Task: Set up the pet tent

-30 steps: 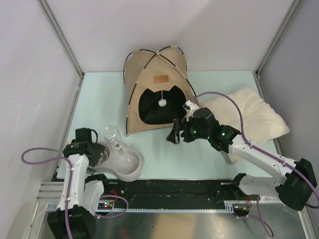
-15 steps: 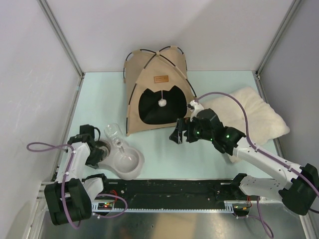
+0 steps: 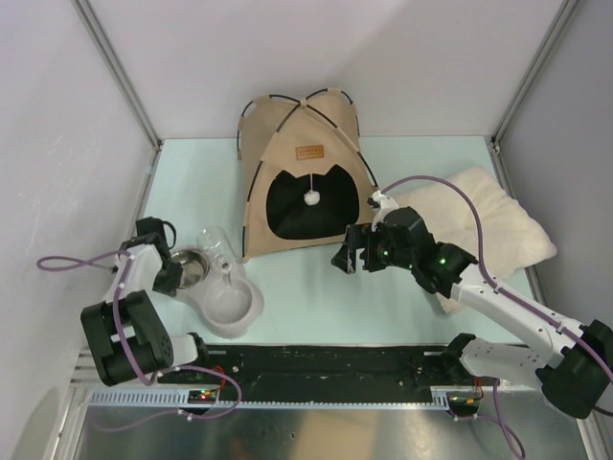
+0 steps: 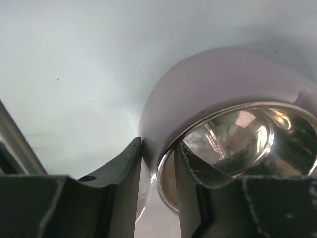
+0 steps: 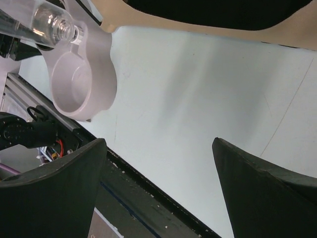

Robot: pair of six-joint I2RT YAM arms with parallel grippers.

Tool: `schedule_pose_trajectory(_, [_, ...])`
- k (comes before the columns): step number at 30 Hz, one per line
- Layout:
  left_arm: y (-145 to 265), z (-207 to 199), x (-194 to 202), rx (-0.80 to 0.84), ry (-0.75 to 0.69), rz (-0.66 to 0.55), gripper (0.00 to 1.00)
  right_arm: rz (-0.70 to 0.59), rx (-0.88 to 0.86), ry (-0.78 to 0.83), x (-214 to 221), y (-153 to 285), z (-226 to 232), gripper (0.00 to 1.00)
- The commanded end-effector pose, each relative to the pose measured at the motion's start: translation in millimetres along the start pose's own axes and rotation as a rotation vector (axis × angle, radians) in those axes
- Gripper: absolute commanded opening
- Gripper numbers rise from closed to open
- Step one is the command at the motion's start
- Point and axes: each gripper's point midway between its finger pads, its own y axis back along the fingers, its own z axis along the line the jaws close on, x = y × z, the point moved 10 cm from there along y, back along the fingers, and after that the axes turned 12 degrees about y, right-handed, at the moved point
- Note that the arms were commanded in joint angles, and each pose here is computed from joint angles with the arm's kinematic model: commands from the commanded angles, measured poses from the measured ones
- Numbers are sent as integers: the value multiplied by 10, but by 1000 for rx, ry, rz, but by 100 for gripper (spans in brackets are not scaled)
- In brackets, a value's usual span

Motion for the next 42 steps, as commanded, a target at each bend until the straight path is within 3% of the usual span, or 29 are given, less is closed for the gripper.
schedule_pose_trajectory(1, [-34,-262,-249,59,66,-83,34,-35,17,21,-43,63,-30,93])
schedule_pose_trajectory(11, [-252,-557,-425,103,151,-26,26,-40,17,15,-67,28,-66,93])
schedule_pose_trajectory(16, [-271,-689,-414,159,204,18,27,-43,4,11,-81,-4,-62,93])
schedule_pose_trajectory(18, [-245,-706,-429,174,223,13,32,-46,-3,9,-98,-7,-54,93])
schedule_pose_trajectory(21, [-179,-711,-472,197,219,-13,54,-49,-13,12,-128,-4,-37,92])
schedule_pose_trajectory(23, [-120,-698,-505,215,201,-37,62,-48,-17,14,-154,-2,-24,92])
schedule_pose_trajectory(32, [264,-573,-726,285,34,-207,71,-18,-21,8,-219,35,14,93])
schedule_pose_trajectory(37, [401,-631,-815,325,-52,-237,70,25,-31,-22,-167,51,25,92])
schedule_pose_trajectory(42, [396,-749,-757,345,-85,-224,57,67,-28,-45,-156,82,41,91])
